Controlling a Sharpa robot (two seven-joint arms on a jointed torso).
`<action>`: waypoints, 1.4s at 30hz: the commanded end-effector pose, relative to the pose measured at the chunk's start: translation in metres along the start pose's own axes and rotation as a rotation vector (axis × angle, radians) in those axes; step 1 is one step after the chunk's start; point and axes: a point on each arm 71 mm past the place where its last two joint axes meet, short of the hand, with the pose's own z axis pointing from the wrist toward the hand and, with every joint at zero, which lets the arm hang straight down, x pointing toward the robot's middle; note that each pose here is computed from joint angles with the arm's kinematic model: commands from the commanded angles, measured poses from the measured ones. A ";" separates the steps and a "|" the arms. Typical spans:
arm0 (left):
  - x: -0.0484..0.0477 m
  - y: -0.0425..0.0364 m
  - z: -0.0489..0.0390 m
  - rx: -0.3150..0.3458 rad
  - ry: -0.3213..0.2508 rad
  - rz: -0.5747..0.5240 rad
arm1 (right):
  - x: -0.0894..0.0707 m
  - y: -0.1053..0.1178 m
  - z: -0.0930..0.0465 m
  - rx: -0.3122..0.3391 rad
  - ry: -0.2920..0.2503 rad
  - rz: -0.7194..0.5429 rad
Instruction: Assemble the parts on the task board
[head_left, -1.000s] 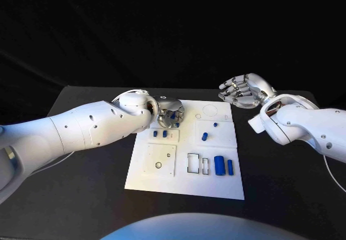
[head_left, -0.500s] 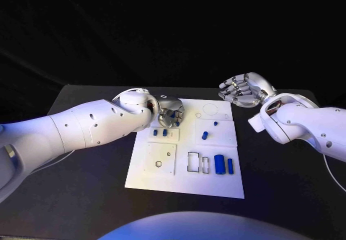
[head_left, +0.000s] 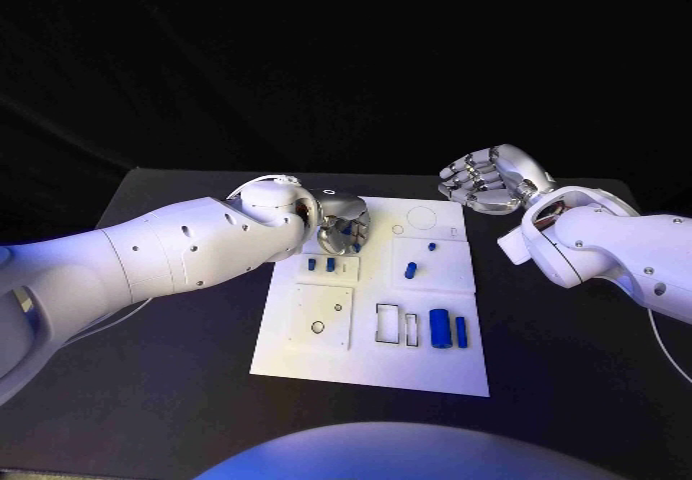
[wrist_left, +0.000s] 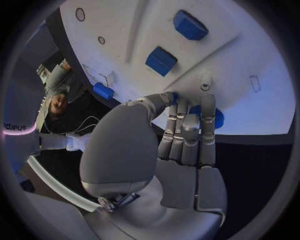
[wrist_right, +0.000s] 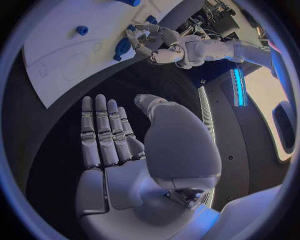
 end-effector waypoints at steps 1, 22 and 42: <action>0.0076 -0.0027 0.0017 0.014 0.034 0.001 | 0.001 0.000 0.000 0.001 0.014 0.002; -0.0007 -0.0003 -0.0086 0.053 -0.110 -0.037 | 0.002 0.000 0.000 0.002 0.014 0.001; -0.0123 0.0190 -0.0408 0.012 -0.161 -0.087 | 0.001 -0.003 -0.001 0.010 0.012 0.000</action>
